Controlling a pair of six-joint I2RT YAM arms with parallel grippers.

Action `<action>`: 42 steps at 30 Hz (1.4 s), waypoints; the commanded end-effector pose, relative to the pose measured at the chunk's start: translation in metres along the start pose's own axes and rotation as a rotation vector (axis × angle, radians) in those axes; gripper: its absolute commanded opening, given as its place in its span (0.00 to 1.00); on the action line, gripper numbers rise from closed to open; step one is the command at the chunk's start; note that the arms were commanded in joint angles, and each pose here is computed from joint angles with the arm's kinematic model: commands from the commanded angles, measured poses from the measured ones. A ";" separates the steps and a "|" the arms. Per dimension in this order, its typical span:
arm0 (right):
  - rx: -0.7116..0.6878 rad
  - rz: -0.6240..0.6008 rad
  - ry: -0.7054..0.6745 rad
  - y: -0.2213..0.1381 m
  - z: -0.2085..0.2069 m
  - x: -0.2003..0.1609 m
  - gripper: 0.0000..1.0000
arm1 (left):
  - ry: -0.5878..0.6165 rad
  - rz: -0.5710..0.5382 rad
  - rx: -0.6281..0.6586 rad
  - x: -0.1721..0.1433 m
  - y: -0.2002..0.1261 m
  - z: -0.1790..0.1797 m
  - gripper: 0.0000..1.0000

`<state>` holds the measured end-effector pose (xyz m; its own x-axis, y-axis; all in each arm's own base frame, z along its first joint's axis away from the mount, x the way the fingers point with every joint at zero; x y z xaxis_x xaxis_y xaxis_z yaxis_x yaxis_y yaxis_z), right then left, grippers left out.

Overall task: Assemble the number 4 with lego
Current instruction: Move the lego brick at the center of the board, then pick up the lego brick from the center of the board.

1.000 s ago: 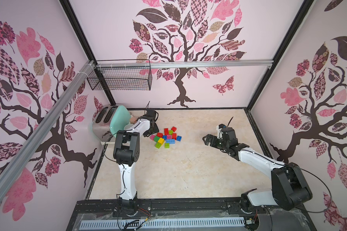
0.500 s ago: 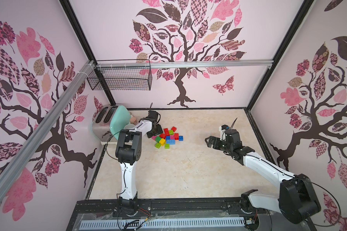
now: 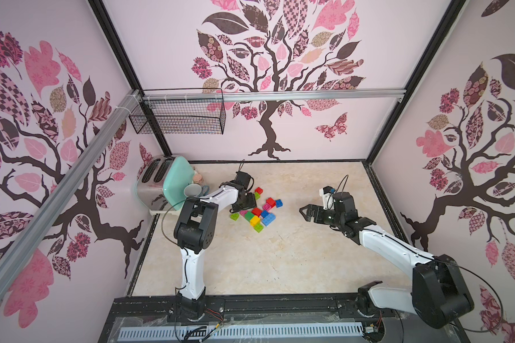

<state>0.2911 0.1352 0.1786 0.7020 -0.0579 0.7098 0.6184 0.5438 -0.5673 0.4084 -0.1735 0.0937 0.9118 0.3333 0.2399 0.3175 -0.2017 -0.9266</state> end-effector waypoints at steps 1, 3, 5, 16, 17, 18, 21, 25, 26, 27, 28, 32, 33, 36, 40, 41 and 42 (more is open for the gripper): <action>0.035 0.024 -0.042 0.007 0.009 -0.001 1.00 | 0.055 0.085 0.016 -0.033 -0.001 -0.007 0.71; 0.038 0.048 -0.056 0.012 0.013 -0.006 0.99 | 0.091 0.085 0.018 -0.041 -0.004 -0.015 0.72; 0.044 0.077 -0.077 0.017 0.019 -0.014 0.97 | 0.119 0.051 0.039 -0.043 -0.014 -0.019 0.72; -0.024 0.228 -0.304 0.063 0.056 -0.032 0.86 | 0.132 -0.026 0.028 -0.066 -0.077 0.004 0.85; -0.023 0.230 -0.312 0.066 0.057 -0.031 0.85 | 0.128 -0.003 0.018 -0.071 -0.076 0.002 0.85; -0.021 0.232 -0.328 0.070 0.059 -0.029 0.83 | 0.126 0.014 0.011 -0.076 -0.074 0.000 0.85; -0.023 0.246 -0.380 0.083 0.060 -0.024 0.79 | 0.142 0.040 -0.013 -0.087 -0.068 -0.015 0.86; -0.043 0.252 -0.422 0.094 0.061 -0.015 0.73 | 0.152 0.071 0.010 -0.100 -0.049 -0.028 0.86; -0.038 0.254 -0.427 0.095 0.061 -0.015 0.73 | 0.150 0.071 0.018 -0.101 -0.045 -0.028 0.86; -0.025 0.259 -0.442 0.096 0.062 -0.015 0.73 | 0.136 0.063 0.037 -0.101 -0.042 -0.025 0.86; -0.005 0.268 -0.459 0.096 0.063 -0.017 0.72 | 0.130 0.053 0.062 -0.101 -0.040 -0.021 0.86; 0.042 0.319 -0.519 0.102 0.067 -0.024 0.71 | 0.131 0.019 0.167 -0.100 -0.040 0.000 0.87; 0.050 0.333 -0.537 0.105 0.068 -0.025 0.71 | 0.123 0.022 0.179 -0.100 -0.040 0.007 0.87; 0.050 0.357 -0.599 0.113 0.071 -0.025 0.71 | 0.090 0.029 0.182 -0.098 -0.045 0.026 0.87; 0.026 0.404 -0.671 0.124 0.068 -0.028 0.70 | 0.071 0.007 0.205 -0.093 -0.060 0.045 0.87; 0.028 0.422 -0.693 0.127 0.068 -0.029 0.70 | 0.065 0.001 0.203 -0.092 -0.064 0.049 0.87; 0.026 0.445 -0.721 0.130 0.067 -0.032 0.70 | 0.059 -0.005 0.198 -0.091 -0.069 0.053 0.87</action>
<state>0.3257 0.2618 0.1227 0.5208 0.6123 0.5948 0.3705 0.4656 -0.8037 0.3002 -0.1572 0.1157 0.9263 0.2849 0.2465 0.2710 -0.0494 -0.9613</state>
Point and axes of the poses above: each gripper's point midway between its finger pads, its own y axis out along the fingers, its own z axis along the line the jaws close on, x = y × z, the point moved 7 cm from there along -y, back along the fingers, and after that the axes turned 11 degrees about -y, right-handed, at the moved point
